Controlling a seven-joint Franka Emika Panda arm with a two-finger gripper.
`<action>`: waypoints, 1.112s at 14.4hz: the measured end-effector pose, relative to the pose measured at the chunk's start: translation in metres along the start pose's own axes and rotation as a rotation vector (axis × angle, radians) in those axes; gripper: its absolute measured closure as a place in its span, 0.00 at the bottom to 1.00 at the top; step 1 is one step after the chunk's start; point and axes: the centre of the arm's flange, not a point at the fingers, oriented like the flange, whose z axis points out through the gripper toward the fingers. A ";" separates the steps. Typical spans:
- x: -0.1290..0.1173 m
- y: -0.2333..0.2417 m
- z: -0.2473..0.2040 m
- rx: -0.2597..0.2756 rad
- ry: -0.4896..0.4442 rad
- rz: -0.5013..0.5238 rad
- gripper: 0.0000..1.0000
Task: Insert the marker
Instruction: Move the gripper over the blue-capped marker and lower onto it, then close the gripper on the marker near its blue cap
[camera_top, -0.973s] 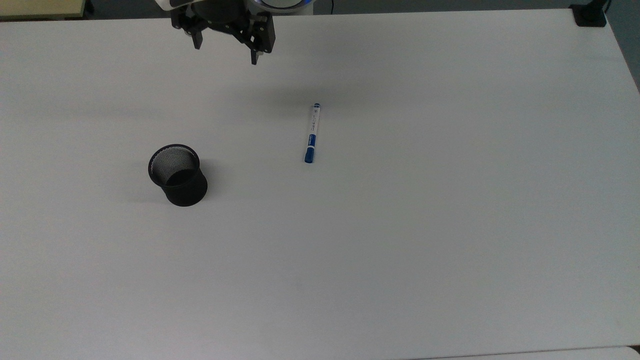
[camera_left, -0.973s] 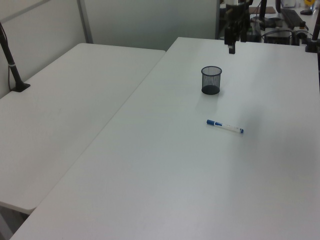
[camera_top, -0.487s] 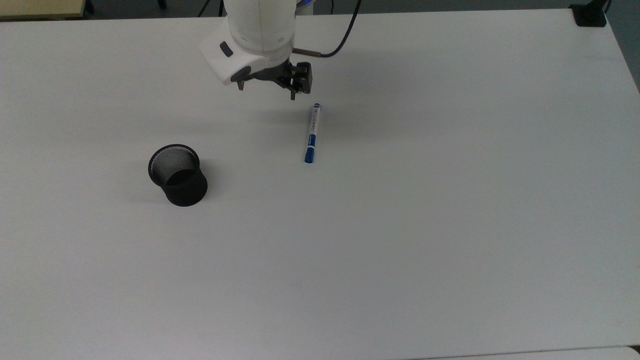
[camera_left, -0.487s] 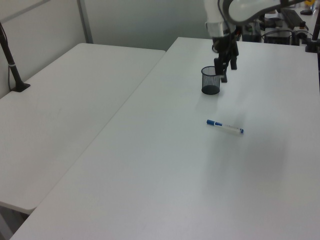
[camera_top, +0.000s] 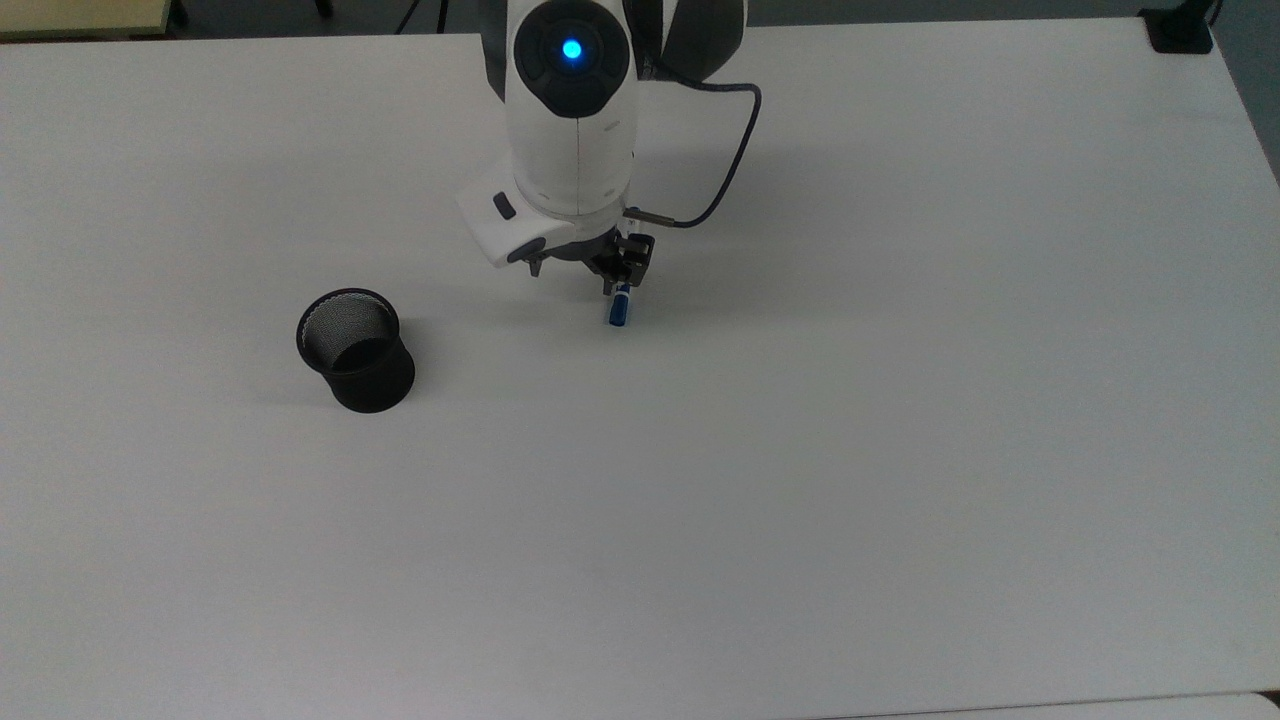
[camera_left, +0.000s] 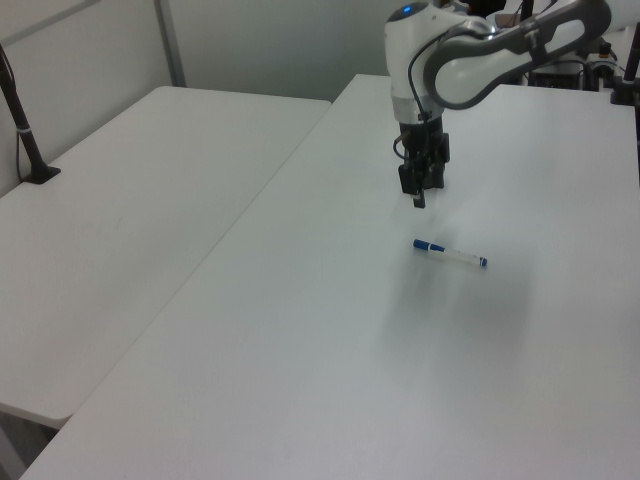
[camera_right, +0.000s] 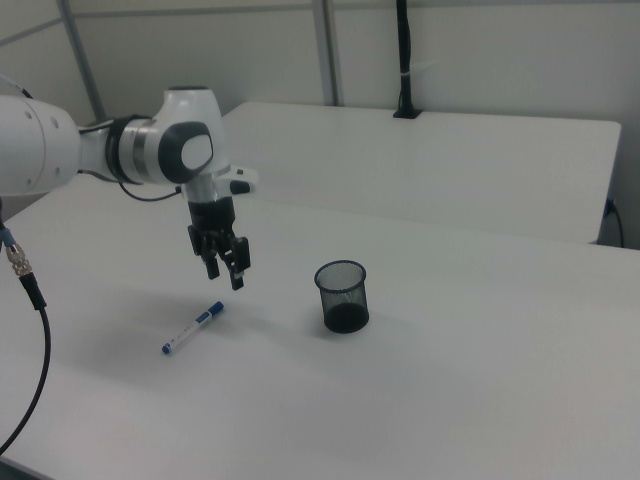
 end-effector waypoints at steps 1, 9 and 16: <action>0.000 -0.007 0.010 0.002 0.005 -0.009 0.27; -0.008 -0.052 0.067 -0.015 -0.027 -0.076 0.28; -0.005 -0.056 0.071 -0.009 -0.015 -0.078 0.68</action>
